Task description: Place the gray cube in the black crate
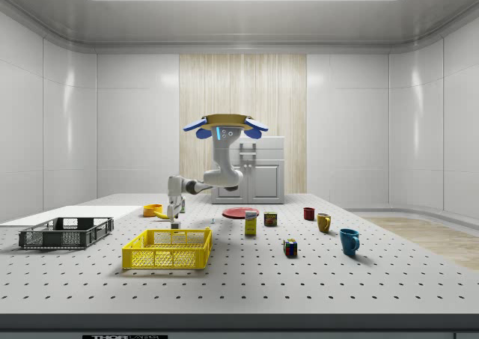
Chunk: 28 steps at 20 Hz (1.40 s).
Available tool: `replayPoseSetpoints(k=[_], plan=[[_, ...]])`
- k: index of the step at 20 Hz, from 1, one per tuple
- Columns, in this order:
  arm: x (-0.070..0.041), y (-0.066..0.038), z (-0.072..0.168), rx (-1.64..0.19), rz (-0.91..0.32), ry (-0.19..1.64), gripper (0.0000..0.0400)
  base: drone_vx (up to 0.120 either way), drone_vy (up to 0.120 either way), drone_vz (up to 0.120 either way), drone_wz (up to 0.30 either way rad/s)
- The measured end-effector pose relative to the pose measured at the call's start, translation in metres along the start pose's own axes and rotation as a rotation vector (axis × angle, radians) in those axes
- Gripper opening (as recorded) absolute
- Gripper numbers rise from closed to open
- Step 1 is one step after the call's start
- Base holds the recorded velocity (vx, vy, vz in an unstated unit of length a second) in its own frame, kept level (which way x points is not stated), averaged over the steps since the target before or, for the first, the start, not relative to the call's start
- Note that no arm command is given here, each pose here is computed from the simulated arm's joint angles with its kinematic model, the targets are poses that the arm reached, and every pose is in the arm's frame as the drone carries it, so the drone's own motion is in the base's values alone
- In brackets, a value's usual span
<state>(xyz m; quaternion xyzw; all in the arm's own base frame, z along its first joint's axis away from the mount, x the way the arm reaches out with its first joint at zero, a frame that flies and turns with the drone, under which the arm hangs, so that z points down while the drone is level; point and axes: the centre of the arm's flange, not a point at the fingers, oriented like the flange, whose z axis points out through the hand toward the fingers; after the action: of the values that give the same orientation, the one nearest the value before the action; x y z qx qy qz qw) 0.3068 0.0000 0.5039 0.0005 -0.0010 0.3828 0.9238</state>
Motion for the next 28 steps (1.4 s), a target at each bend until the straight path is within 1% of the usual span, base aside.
replayPoseSetpoints(k=[8, 18, 20, 22, 25, 28], plan=[[0.000, 0.000, 0.022, 0.000, 0.000, 0.000, 0.0400, 0.000, 0.000, 0.000, 0.000], [0.004, 0.004, 0.033, 0.000, 0.000, 0.000, 0.0400, 0.000, 0.000, 0.000, 0.000], [0.004, 0.004, 0.033, 0.000, 0.000, 0.000, 0.0341, 0.000, 0.000, 0.000, 0.000], [0.004, 0.004, 0.034, 0.000, 0.000, 0.000, 0.0305, 0.000, 0.000, 0.000, 0.000], [0.004, 0.004, 0.034, 0.000, 0.000, 0.000, 0.0276, 0.000, 0.000, 0.000, 0.000], [0.004, 0.004, 0.035, 0.000, 0.001, 0.000, 0.0263, 0.000, 0.000, 0.000, 0.000]])
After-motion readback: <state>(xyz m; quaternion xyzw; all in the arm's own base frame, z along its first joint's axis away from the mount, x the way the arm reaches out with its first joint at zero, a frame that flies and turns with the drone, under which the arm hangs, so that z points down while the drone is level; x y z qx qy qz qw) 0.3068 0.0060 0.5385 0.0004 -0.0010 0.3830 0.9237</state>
